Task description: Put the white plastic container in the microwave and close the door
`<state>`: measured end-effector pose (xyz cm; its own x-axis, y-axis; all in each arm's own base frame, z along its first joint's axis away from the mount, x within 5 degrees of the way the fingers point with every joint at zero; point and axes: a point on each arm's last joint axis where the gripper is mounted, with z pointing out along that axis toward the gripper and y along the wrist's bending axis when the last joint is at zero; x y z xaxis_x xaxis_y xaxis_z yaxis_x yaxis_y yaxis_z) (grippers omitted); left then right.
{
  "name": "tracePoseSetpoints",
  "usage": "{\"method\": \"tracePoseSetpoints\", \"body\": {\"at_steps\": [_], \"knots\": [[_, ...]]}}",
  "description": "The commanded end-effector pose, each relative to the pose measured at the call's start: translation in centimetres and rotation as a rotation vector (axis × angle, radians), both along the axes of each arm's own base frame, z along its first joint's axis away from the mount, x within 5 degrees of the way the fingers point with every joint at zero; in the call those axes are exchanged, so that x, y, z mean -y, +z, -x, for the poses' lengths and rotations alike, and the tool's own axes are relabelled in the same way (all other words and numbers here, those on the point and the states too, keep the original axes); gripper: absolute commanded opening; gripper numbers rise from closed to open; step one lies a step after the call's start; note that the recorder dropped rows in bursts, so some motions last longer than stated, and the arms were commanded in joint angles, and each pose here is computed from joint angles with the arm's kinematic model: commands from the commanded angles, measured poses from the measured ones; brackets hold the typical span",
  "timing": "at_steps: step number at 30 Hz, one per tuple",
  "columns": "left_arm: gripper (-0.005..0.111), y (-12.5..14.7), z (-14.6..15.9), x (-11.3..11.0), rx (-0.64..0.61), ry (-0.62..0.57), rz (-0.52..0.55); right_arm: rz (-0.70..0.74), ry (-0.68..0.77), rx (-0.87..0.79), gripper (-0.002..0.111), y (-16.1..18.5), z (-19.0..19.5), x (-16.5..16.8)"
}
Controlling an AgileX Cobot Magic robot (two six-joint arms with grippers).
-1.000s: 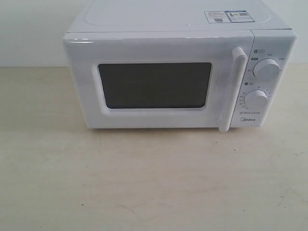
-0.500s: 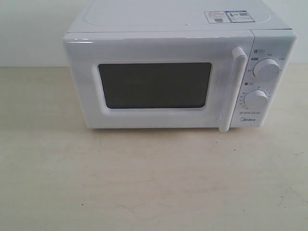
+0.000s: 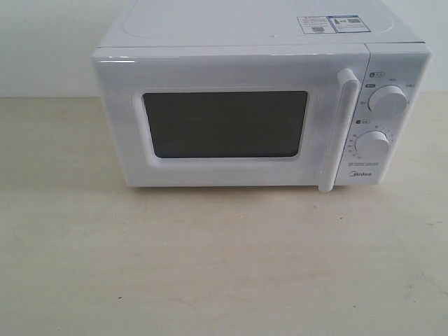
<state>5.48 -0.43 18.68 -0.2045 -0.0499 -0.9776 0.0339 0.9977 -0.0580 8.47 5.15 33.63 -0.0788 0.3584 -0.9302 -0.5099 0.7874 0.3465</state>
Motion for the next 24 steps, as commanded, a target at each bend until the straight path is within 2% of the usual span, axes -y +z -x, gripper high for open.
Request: {"method": "tracePoseSetpoints", "body": {"at_steps": [1,18,24], "knots": [[0.004,0.08,0.01,0.01,0.008,0.005,0.026,0.009,0.0,0.006,0.0,-0.08,0.05,0.02],[0.004,0.11,0.01,0.01,0.01,0.006,0.026,0.009,0.001,0.005,0.0,-0.08,0.05,0.02],[0.004,0.11,0.01,0.01,0.01,0.006,0.026,0.04,-0.054,-0.01,0.0,-0.8,-0.32,0.5]]}}
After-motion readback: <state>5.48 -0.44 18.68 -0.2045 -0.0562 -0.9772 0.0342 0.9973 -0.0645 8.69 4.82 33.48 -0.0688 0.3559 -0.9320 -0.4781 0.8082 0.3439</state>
